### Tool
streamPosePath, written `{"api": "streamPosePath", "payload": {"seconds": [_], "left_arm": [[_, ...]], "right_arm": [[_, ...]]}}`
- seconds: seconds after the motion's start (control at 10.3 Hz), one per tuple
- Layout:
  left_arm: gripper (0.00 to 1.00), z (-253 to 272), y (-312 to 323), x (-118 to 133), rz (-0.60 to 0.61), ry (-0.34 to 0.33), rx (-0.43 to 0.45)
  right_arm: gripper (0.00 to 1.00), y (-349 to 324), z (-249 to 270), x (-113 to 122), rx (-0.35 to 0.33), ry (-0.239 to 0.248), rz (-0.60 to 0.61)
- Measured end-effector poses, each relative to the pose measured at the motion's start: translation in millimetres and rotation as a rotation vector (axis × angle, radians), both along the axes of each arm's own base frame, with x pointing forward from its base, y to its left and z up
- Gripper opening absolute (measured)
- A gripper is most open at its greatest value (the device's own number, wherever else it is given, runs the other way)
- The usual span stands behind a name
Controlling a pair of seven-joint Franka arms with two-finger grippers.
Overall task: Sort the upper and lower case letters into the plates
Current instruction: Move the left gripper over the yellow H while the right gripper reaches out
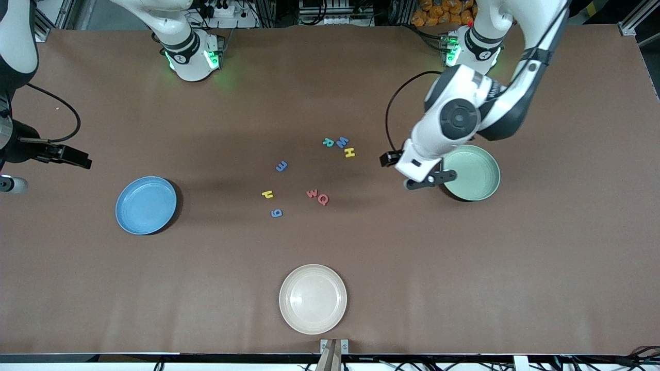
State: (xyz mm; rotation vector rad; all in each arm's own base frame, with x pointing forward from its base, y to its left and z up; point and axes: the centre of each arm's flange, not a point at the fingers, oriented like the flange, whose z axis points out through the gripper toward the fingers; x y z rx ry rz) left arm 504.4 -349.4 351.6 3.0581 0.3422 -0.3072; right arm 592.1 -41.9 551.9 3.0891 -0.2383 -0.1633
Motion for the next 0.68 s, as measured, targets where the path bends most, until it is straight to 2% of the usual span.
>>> {"api": "streamPosePath", "payload": {"seconds": [0.29, 0.49, 0.68], "left_arm": [[1.00, -40.6, -47.7, -32.0, 0.037, -0.001, 0.068], [1.00, -71.4, -53.0, -31.2, 0.164, -0.003, 0.068], [1.00, -105.5, -60.7, -40.9, 0.218, -0.019, 0.044]], "right_arm": [[1.00, 1.4, -10.9, 8.9, -0.001, -0.015, -0.012], [1.00, 1.1, -23.5, 12.8, -0.002, 0.002, -0.039], [1.00, -0.2, -37.4, 18.6, -0.001, 0.013, -0.052]]}}
